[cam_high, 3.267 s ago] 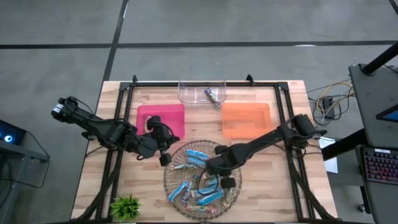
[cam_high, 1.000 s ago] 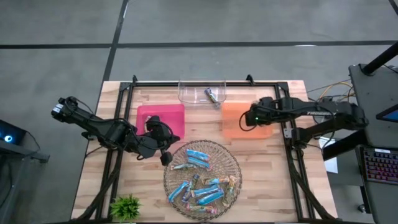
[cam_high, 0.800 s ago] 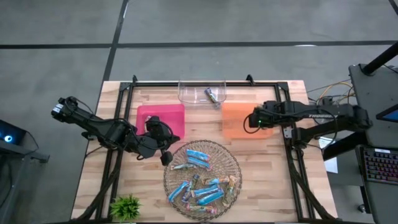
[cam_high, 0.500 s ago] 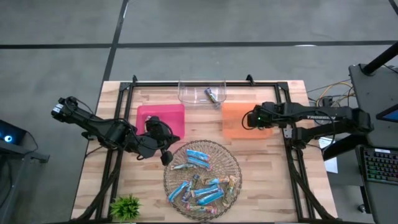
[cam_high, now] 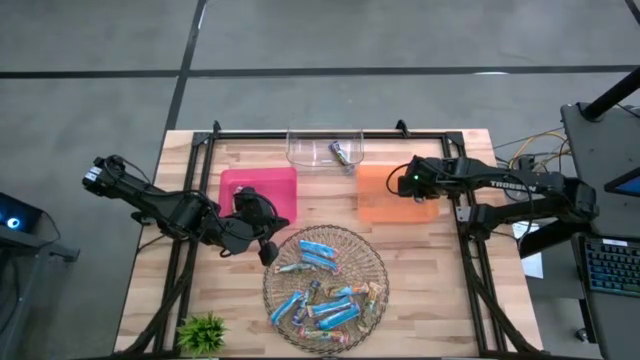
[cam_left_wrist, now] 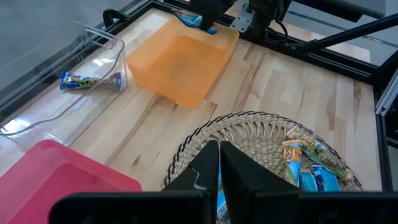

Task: Pick and place Granola Bars by type
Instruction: Put the yellow granola bar into the yellow bin

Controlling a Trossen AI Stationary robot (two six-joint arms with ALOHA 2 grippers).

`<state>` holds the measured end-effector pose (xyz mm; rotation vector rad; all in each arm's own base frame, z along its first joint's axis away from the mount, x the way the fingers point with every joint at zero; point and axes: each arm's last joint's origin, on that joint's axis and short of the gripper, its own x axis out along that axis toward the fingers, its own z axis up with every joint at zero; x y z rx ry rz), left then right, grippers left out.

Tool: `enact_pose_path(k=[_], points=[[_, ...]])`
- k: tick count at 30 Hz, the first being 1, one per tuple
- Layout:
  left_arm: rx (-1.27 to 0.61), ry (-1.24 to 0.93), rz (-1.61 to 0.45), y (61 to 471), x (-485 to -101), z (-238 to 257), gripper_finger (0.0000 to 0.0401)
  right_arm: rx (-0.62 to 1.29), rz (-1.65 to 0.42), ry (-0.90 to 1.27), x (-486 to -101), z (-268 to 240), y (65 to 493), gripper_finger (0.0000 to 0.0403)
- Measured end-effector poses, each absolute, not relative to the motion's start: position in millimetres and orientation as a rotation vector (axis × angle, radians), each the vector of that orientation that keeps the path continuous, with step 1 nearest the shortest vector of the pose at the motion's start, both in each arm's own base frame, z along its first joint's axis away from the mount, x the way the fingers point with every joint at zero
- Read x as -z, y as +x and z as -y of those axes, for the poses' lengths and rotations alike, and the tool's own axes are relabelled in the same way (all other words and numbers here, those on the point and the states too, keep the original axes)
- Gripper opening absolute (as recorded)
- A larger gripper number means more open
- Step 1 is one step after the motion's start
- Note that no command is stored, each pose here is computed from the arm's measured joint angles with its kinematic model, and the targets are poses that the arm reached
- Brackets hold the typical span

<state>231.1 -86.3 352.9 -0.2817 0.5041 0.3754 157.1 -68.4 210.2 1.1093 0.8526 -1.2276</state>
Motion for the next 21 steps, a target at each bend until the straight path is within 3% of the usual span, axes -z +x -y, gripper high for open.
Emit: enact_pose_path(k=[13,21], points=[[-0.376,-0.281,-0.504,231.1,-352.9,86.3,0.0000,1.221,-0.857,1.104,-210.0,68.4,157.2,0.0038],[-0.377,-0.281,-0.503,231.1,-353.0,86.2,0.0000,1.212,-0.867,1.114,-205.0,67.8,156.5,0.0088]])
